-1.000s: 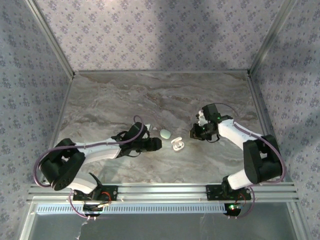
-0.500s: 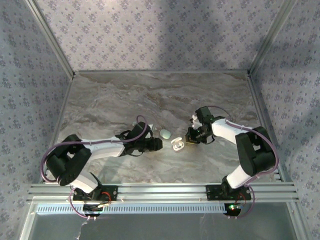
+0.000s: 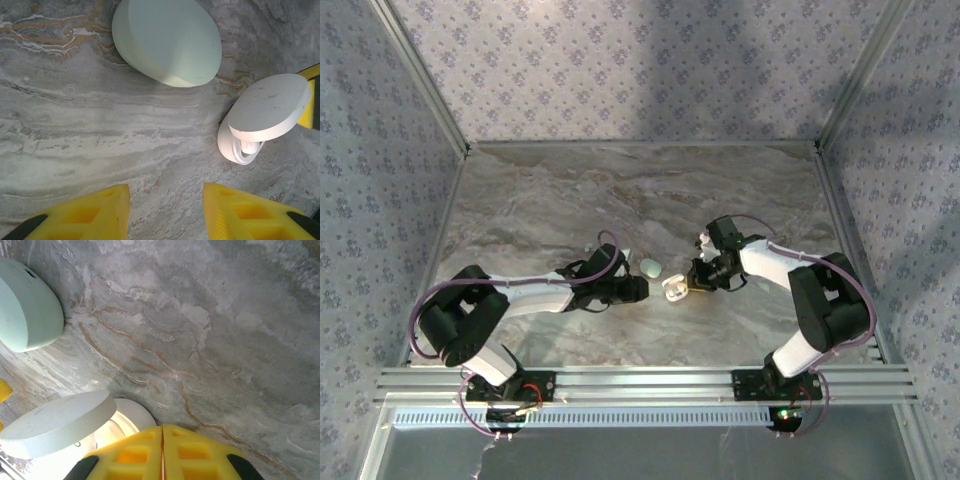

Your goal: Insert the wireless bluetooth earbuds into the charging case

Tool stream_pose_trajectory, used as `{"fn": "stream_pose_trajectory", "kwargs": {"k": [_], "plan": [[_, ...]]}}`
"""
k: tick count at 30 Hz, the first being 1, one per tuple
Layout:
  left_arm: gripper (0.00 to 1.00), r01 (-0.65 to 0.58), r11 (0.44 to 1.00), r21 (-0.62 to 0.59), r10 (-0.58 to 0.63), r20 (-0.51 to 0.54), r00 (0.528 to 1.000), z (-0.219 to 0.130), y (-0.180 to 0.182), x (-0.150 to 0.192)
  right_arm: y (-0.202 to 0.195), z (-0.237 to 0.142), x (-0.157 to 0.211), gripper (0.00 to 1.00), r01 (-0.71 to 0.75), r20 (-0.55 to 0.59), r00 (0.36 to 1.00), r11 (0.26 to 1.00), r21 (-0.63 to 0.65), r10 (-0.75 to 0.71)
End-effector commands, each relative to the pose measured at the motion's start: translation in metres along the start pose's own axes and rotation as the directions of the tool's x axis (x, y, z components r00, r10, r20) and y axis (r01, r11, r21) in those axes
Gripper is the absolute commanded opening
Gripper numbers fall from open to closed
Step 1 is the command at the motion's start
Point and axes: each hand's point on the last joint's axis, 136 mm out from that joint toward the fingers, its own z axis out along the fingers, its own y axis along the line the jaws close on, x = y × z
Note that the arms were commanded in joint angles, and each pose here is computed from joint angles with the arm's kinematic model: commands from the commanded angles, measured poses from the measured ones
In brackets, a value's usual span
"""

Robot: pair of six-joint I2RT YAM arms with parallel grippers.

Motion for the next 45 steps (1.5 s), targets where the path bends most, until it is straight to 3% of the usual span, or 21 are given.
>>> {"fn": "stream_pose_trajectory", "kwargs": {"k": [1,27,32,38,45], "plan": [[0.43,-0.015,0.999,0.037,0.015,0.007,1.0,0.001,-0.014,-0.005,0.002,0.002,0.011,0.1,0.007,-0.035,0.999,1.0,-0.011,-0.007],[0.43,-0.022,0.999,0.031,0.022,0.007,1.0,0.003,-0.01,0.002,0.02,-0.001,0.03,0.1,0.072,-0.055,0.996,0.997,0.002,-0.072],[0.43,-0.026,0.999,0.029,0.026,0.011,1.0,0.001,-0.01,0.002,0.021,-0.016,0.027,0.11,0.078,-0.012,0.997,0.996,0.034,-0.078],[0.43,-0.05,0.999,0.019,0.049,0.036,0.998,-0.008,-0.01,0.0,0.032,-0.047,0.017,0.21,0.097,0.072,0.992,0.995,0.04,-0.099],[0.4,-0.093,0.993,0.072,0.089,0.063,0.994,-0.026,-0.023,0.007,0.057,-0.071,0.018,0.44,0.134,0.093,0.988,0.987,-0.094,-0.125]]}}
